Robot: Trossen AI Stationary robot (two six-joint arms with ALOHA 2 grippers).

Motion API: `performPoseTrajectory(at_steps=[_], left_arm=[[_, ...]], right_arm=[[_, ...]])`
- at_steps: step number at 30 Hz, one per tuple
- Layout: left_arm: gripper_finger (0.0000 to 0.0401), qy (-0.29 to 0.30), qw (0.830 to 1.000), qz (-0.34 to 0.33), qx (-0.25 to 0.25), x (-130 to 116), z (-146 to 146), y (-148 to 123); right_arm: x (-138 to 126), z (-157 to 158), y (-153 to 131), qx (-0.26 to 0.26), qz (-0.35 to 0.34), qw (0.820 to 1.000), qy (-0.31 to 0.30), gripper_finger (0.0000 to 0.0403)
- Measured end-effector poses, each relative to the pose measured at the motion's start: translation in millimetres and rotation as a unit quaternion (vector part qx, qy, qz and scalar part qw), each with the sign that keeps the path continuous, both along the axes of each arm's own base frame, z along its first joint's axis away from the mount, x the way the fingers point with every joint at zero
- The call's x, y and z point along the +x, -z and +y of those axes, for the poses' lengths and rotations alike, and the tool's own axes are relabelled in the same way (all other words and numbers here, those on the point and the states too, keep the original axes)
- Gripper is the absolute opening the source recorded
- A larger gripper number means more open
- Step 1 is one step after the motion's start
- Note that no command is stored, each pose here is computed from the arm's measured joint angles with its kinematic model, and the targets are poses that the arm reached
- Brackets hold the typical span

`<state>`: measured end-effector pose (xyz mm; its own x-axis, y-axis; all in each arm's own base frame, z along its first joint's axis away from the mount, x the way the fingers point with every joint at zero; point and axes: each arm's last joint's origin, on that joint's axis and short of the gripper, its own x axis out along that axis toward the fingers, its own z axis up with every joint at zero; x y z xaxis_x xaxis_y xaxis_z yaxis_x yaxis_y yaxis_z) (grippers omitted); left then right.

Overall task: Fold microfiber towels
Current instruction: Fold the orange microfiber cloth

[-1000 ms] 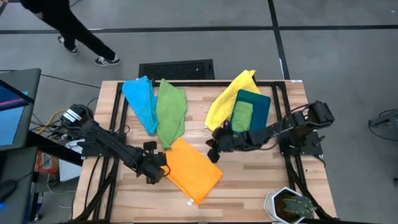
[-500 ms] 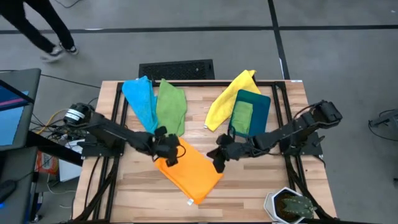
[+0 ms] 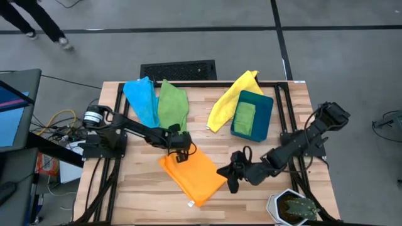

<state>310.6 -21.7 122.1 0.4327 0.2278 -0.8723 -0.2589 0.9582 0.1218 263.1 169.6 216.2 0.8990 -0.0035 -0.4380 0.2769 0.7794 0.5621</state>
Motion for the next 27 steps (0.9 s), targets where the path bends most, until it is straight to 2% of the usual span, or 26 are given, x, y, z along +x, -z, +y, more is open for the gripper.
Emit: performPoseTrajectory(at_steps=[4,9,13,16,19,21,24,27], left_arm=[[0.0,0.046,0.999,-0.028,0.007,24.2,4.7,-2.0],[0.0,0.107,0.993,-0.049,-0.013,64.4,9.7,-10.0],[0.0,0.128,0.988,-0.087,0.004,88.2,7.3,-39.7],[0.0,0.158,0.98,-0.117,0.013,94.9,4.2,-75.9],[0.0,0.154,0.978,-0.142,0.004,88.4,-3.0,-118.3],[0.0,0.143,0.98,-0.14,-0.011,75.3,-14.0,-132.6],[0.0,0.113,0.987,-0.113,-0.016,48.7,-36.0,-131.5],[0.0,0.082,0.993,-0.084,-0.03,18.6,-59.2,-111.7]], right_arm=[[-5.0,6.8,-0.2,0.003,-0.005,1.0,0.004,0.0058],[-9.6,9.4,2.8,-0.003,0.007,1.0,0.011,0.0058],[-13.5,8.7,8.1,-0.009,0.034,0.999,0.015,0.0058],[-15.9,8.6,11.7,-0.017,0.051,0.998,0.016,0.0058],[-16.9,8.5,12.9,-0.022,0.057,0.998,0.015,0.0058],[-17.4,8.1,13.7,-0.025,0.061,0.998,0.015,0.0058],[-17.3,8.1,13.6,-0.027,0.06,0.998,0.014,0.0058],[-17.3,7.8,13.5,-0.031,0.059,0.998,0.017,0.0058]])
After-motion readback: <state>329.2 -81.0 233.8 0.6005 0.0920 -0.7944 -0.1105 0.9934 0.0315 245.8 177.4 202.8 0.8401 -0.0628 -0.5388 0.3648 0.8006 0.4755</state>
